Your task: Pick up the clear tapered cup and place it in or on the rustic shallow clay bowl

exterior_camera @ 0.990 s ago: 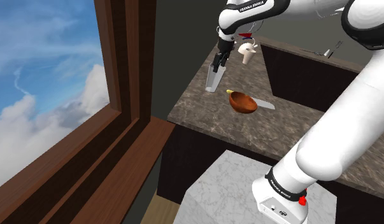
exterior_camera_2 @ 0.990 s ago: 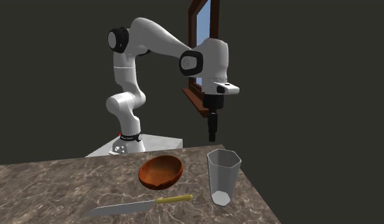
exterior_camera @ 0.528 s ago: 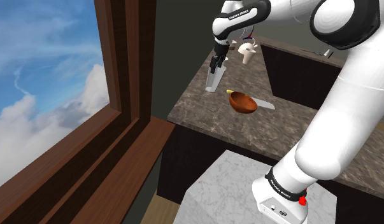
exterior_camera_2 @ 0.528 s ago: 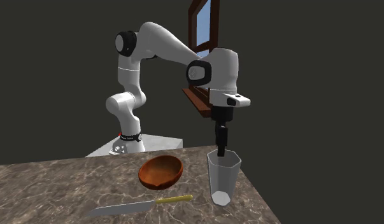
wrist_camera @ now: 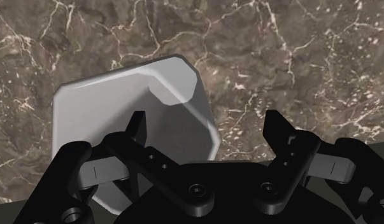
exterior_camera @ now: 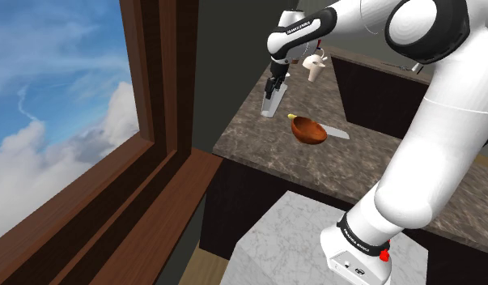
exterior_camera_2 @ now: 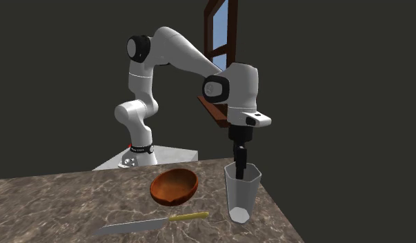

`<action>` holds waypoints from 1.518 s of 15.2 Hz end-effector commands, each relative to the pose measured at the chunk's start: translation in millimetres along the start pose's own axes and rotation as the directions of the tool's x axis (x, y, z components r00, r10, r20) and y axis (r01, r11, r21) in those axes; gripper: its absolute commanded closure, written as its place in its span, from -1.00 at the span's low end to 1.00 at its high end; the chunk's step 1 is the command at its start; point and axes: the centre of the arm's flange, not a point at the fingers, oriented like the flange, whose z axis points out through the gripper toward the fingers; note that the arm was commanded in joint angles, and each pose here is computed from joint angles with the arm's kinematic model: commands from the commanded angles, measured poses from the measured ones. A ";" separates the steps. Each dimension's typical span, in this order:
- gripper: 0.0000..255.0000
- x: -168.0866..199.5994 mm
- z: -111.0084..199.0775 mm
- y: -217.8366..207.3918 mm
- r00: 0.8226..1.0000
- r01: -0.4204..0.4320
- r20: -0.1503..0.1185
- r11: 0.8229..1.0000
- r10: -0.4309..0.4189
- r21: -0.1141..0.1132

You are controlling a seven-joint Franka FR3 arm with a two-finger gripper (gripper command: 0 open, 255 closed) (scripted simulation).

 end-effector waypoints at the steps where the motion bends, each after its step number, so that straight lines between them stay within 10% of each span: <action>1: -1.00 0.0 0.5 0.1 1.000 0.000 0.000 1.000 0.000 0.000; 4: -1.00 0.0 0.5 0.1 1.000 0.000 0.000 1.000 0.000 0.000; 5: 1.00 0.0 0.5 0.1 1.000 0.000 0.000 1.000 0.000 0.000; 23: 1.00 -0.7 -46.6 6.1 1.000 0.000 0.000 1.000 0.000 0.000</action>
